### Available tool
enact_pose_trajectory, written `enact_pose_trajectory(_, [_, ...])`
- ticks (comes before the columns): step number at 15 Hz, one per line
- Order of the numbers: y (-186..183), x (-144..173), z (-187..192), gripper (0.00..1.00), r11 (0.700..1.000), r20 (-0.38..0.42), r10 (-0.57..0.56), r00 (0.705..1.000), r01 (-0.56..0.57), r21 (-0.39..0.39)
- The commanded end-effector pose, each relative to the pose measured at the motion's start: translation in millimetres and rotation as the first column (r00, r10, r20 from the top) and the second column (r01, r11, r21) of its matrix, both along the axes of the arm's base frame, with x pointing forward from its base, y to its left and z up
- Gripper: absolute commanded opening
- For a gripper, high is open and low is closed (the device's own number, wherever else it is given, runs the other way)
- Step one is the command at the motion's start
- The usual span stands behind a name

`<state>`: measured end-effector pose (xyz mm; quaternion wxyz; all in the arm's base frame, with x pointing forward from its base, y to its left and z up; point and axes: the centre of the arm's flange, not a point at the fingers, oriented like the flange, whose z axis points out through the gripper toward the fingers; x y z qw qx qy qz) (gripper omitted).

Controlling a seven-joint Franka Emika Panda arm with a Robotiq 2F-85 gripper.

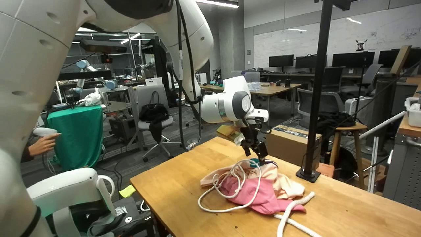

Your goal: Separate the items on the table

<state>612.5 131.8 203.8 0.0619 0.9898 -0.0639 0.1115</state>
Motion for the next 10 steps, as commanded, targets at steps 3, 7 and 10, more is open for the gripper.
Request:
enact_pose_trajectory(3, [-4,29,-12,1.00,1.000,0.020,0.021,1.000,-0.021,-0.009])
enact_pose_trajectory(7, [-10,36,-17,0.75,1.000,0.014,0.020,1.000,-0.019,-0.017])
enact_pose_trajectory(10, [-12,37,-15,0.58,1.000,0.007,0.016,1.000,-0.015,-0.020])
